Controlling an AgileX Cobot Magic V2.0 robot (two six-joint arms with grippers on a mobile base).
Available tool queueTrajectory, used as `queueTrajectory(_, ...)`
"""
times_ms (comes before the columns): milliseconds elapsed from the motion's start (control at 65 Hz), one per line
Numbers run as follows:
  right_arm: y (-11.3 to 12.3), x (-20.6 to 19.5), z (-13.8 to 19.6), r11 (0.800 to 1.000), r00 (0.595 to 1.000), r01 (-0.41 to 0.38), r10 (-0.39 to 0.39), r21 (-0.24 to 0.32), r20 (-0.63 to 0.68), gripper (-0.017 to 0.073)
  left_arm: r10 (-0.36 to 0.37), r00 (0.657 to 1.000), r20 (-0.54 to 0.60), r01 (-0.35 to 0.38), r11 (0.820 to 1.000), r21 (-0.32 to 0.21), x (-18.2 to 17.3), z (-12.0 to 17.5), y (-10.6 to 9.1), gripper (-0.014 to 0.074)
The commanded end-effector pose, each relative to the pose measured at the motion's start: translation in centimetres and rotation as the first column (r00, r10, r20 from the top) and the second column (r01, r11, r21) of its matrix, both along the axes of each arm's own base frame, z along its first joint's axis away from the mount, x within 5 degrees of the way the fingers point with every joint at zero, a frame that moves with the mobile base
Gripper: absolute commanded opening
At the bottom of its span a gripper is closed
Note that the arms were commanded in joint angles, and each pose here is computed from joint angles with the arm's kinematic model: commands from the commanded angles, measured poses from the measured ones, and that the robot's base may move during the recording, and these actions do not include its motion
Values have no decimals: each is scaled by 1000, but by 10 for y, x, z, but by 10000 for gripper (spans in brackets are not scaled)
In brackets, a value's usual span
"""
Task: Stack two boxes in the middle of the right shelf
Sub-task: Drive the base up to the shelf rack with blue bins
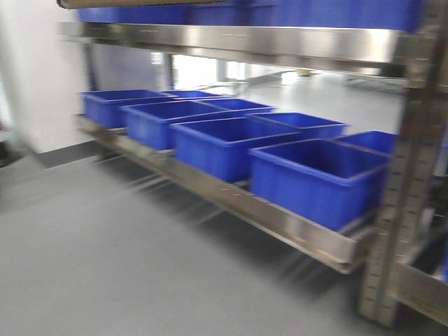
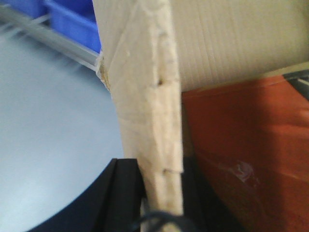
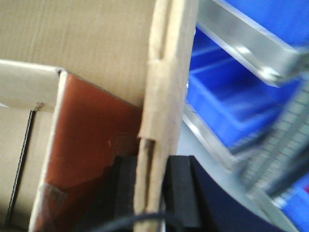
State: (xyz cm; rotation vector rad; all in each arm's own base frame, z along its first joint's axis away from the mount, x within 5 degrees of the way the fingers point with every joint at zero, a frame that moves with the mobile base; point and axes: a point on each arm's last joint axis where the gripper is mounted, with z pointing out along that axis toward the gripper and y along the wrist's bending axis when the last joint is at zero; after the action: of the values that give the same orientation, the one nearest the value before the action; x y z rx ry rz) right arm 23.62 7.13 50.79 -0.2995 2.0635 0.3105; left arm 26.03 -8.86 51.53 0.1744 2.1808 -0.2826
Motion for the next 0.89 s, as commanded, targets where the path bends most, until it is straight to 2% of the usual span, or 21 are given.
queueTrajectory(0, -7, 0, 9, 999, 996, 45, -42, -27, 84, -154, 8, 998, 64, -8, 1000, -2, -8, 12, 5, -111)
queueTrajectory(877, -7, 0, 9, 999, 996, 45, -42, -27, 84, -154, 8, 998, 64, -8, 1000, -2, -8, 12, 5, -111)
